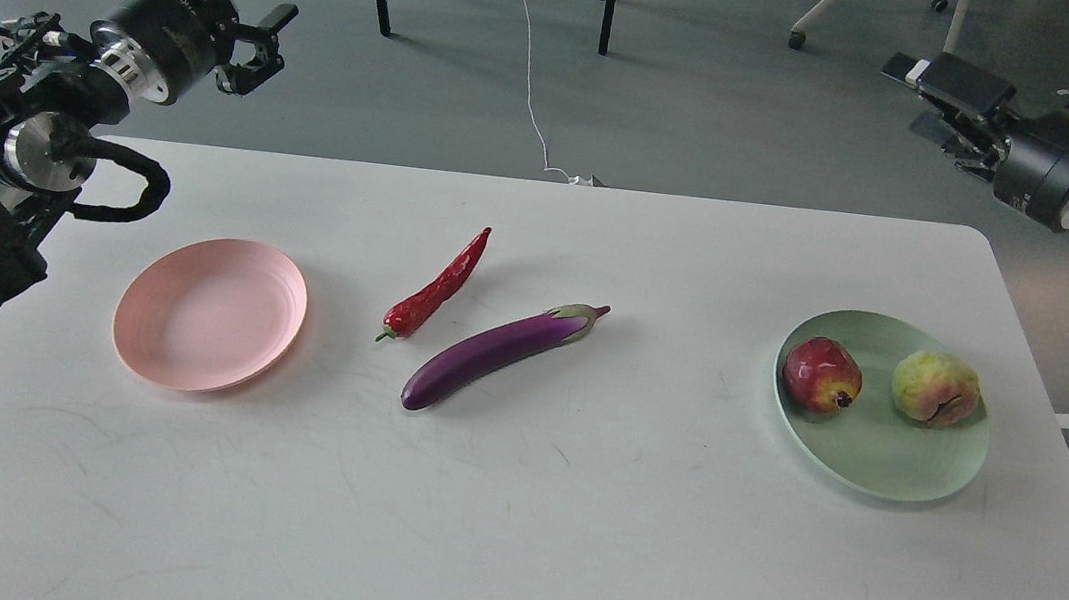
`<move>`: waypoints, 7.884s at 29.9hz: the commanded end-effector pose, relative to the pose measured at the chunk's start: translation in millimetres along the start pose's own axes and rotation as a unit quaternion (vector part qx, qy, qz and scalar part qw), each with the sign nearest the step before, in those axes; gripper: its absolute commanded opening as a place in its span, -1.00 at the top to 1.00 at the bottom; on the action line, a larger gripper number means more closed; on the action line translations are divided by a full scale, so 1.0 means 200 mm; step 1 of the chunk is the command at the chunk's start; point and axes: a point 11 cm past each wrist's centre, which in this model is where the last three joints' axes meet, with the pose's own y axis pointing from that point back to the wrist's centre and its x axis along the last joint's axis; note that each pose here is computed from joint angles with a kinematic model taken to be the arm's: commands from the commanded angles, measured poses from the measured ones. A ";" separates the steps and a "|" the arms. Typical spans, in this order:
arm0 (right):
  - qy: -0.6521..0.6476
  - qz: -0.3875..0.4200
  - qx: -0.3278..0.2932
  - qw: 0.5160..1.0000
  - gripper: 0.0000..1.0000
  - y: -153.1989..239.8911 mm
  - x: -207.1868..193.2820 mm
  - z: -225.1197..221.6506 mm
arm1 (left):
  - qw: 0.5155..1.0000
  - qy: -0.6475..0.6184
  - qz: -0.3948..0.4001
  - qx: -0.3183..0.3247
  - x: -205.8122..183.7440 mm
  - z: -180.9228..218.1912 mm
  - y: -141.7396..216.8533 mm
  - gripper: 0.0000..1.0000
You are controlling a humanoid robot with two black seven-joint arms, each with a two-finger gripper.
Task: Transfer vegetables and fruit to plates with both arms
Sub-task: 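Reach the left gripper to the purple eggplant and grasp it, then lower the eggplant onto the pink plate and open the left gripper, then move the left gripper to the red chili pepper and grasp it, then place the chili pepper on the pink plate beside the eggplant, release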
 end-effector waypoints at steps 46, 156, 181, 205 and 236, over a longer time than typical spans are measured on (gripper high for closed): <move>-0.550 0.323 0.106 0.763 -0.97 0.68 0.08 0.80 | 0.497 -0.746 -0.412 0.161 -0.88 -1.09 0.20 -0.25; -0.535 0.328 0.127 0.768 -0.97 0.70 0.19 0.73 | 0.588 -0.723 -0.298 0.205 -0.45 -1.06 0.24 0.49; -0.531 0.330 0.131 0.769 -0.97 0.72 0.22 0.71 | 0.562 -0.746 -0.269 0.233 0.11 -0.32 1.06 0.56; -0.527 0.333 0.132 0.771 -0.97 0.73 0.24 0.71 | 0.571 -0.726 -0.302 0.235 0.03 -0.59 1.05 0.42; -0.515 0.347 0.132 0.773 -0.97 0.76 0.29 0.72 | 0.745 -0.641 -0.130 0.133 0.02 -0.19 0.71 -0.95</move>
